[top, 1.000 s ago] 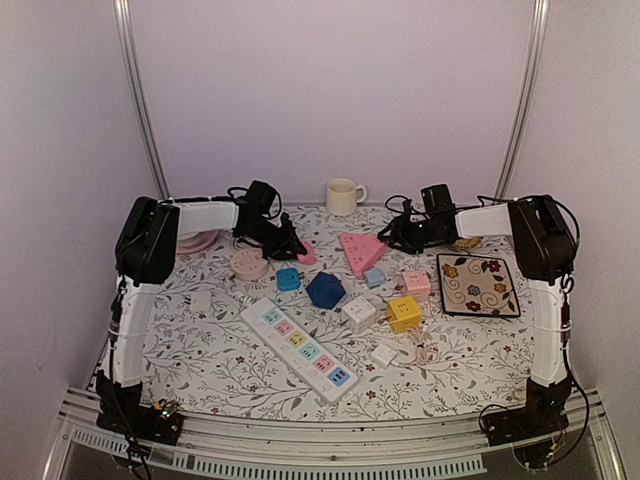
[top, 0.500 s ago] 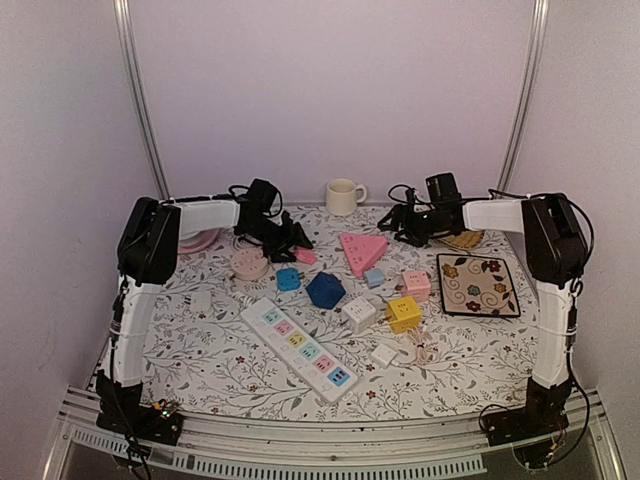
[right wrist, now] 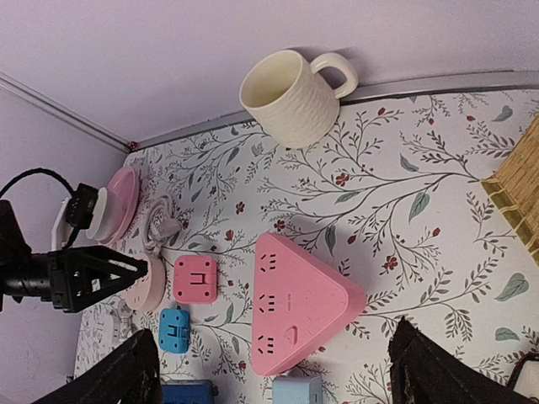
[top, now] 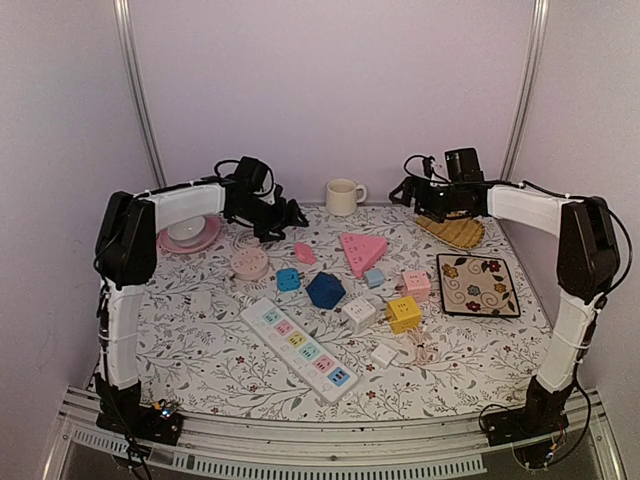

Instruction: Pull the plug off the socket

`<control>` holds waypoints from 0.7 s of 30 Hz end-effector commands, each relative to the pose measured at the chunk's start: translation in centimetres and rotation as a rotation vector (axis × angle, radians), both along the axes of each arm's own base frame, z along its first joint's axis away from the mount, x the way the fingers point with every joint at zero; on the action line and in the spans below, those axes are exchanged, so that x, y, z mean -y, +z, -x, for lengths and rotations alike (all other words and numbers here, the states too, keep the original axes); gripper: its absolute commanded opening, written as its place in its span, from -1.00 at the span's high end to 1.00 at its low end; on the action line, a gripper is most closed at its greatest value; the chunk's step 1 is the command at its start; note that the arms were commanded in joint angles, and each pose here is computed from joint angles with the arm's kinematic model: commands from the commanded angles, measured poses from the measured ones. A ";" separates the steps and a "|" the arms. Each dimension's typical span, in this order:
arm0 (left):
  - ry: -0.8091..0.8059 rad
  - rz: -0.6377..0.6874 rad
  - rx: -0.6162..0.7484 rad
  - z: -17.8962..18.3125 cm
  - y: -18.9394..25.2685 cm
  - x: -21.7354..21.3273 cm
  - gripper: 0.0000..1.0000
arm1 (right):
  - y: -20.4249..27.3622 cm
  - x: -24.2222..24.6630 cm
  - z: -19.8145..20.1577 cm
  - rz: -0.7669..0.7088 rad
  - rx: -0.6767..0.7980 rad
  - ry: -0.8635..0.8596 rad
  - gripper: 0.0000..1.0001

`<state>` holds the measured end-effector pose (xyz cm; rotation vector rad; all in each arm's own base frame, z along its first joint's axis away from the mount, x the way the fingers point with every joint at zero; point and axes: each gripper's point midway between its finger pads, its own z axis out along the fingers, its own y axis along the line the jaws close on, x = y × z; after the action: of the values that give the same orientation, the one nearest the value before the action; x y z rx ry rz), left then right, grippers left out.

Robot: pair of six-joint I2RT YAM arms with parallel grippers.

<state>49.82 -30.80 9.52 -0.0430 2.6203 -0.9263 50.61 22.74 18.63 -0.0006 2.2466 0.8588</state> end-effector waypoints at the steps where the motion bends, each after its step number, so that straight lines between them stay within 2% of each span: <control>1: 0.031 -0.011 0.257 -0.8 8.1 -2.0 -0.66 | 3.3 1.8 0.5 0.062 0.100 -0.037 -0.97; 6: 0.100 -0.022 0.474 0.6 14.3 -5.3 -0.93 | 5.7 3.8 1.4 0.116 0.189 -0.109 -0.98; 11: 0.213 -0.070 0.679 2.7 17.6 -9.6 -0.94 | 8.2 6.7 3.1 0.180 0.333 -0.209 -0.98; 15: 0.311 -0.106 0.736 4.6 16.7 -13.7 -0.94 | 8.5 9.2 5.2 0.238 0.450 -0.291 -0.98; 18: 0.426 -0.179 0.773 5.8 15.9 -17.1 -0.94 | 8.2 10.9 6.8 0.297 0.540 -0.334 -0.98; 21: 0.483 -0.223 0.827 7.3 15.3 -19.1 -0.94 | 6.7 13.4 8.0 0.375 0.557 -0.400 -0.98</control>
<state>43.06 -15.20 22.88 -0.1160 1.9670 -0.4912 42.99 12.91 23.98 -0.0022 1.8923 0.3654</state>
